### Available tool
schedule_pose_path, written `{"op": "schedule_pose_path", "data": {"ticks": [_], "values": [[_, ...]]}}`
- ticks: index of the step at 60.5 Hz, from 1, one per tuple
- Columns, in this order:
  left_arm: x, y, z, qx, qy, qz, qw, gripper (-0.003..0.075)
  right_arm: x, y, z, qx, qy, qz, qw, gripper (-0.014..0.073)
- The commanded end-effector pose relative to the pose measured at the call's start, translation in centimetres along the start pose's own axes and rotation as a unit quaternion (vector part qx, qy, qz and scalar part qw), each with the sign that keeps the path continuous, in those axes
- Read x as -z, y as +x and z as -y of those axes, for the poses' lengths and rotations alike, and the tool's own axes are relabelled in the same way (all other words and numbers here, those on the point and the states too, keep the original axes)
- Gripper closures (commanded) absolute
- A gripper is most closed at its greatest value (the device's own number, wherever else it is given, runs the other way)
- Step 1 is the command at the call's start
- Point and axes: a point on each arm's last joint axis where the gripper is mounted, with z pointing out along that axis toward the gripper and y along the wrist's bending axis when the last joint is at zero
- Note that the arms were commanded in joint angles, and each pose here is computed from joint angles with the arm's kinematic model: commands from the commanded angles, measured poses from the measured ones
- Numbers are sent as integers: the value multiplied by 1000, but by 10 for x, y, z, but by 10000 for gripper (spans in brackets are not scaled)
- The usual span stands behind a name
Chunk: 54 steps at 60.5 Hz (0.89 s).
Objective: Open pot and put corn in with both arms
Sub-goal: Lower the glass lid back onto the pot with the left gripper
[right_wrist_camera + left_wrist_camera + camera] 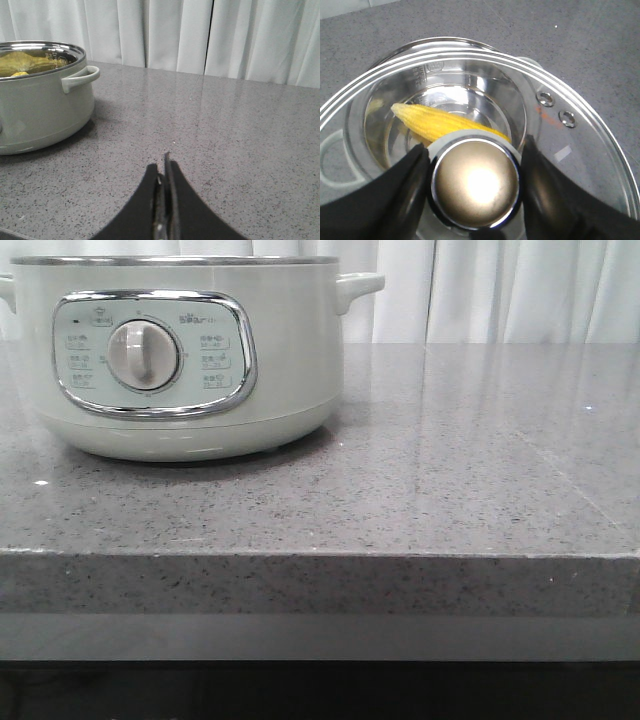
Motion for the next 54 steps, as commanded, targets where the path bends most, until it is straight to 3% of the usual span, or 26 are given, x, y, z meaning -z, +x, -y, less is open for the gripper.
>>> {"op": "schedule_pose_path", "data": {"ticks": [1,21,54], "values": [[-3,-35,-2,7,-1,86,996,479,1,-14,2,8,11,43,999,663],[-84,-66,-21,13,0,56,998,479,1,-13,2,8,11,42,999,663],[-103,-62,-25,20,1,37,999,479,1,-13,2,8,10,41,999,663]]}}
